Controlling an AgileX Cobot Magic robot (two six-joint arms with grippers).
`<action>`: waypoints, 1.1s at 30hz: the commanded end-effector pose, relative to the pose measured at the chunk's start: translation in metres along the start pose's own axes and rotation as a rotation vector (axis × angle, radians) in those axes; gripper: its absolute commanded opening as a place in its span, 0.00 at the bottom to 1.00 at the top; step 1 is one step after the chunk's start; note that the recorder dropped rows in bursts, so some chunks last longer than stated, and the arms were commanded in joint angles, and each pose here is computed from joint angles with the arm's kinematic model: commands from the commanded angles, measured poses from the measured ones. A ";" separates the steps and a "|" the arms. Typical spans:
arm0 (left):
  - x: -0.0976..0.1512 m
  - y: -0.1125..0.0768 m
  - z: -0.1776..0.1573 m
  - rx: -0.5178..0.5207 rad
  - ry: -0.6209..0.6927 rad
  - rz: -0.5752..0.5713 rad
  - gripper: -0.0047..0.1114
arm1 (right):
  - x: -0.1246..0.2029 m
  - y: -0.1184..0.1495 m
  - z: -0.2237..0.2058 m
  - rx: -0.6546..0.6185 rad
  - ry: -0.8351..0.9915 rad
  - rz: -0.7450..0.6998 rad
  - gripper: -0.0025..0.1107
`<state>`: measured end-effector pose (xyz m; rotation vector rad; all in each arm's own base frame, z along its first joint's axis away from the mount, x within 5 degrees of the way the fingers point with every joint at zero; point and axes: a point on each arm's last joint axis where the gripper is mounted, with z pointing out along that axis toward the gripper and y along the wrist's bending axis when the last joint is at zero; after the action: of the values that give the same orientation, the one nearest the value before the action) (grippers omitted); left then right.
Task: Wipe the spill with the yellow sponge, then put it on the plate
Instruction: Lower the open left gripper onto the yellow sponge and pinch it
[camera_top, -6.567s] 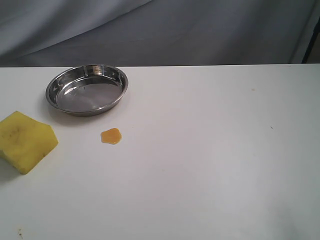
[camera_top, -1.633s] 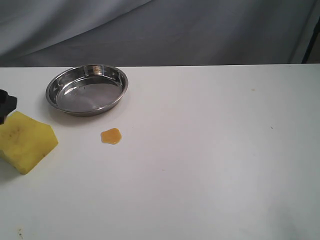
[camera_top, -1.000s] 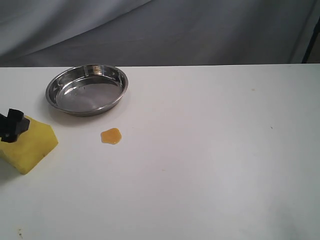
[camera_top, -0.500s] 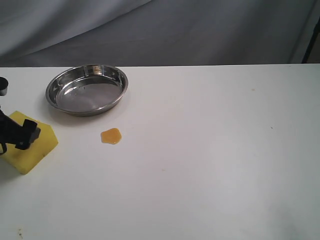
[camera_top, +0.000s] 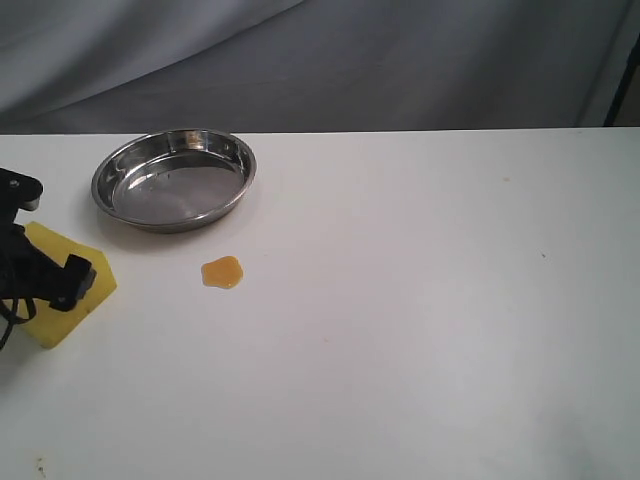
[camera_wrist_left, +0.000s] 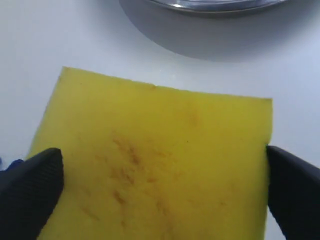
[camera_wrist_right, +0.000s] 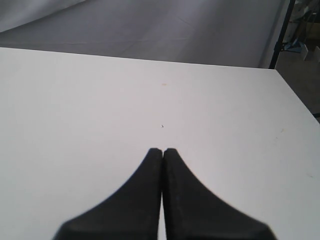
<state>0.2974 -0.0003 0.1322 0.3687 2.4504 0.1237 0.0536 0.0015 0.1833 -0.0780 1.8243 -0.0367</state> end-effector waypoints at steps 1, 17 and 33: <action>0.006 -0.002 0.011 0.007 0.017 -0.002 0.94 | 0.001 0.000 0.000 -0.002 -0.001 0.002 0.02; 0.011 -0.002 0.021 -0.003 0.025 -0.108 0.50 | 0.001 0.000 0.000 -0.002 -0.001 0.002 0.02; 0.006 -0.001 0.016 -0.008 0.004 -0.100 0.04 | 0.001 0.000 0.000 -0.002 -0.001 0.002 0.02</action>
<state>0.3044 0.0005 0.1153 0.2562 2.4403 0.0996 0.0536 0.0015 0.1833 -0.0780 1.8243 -0.0367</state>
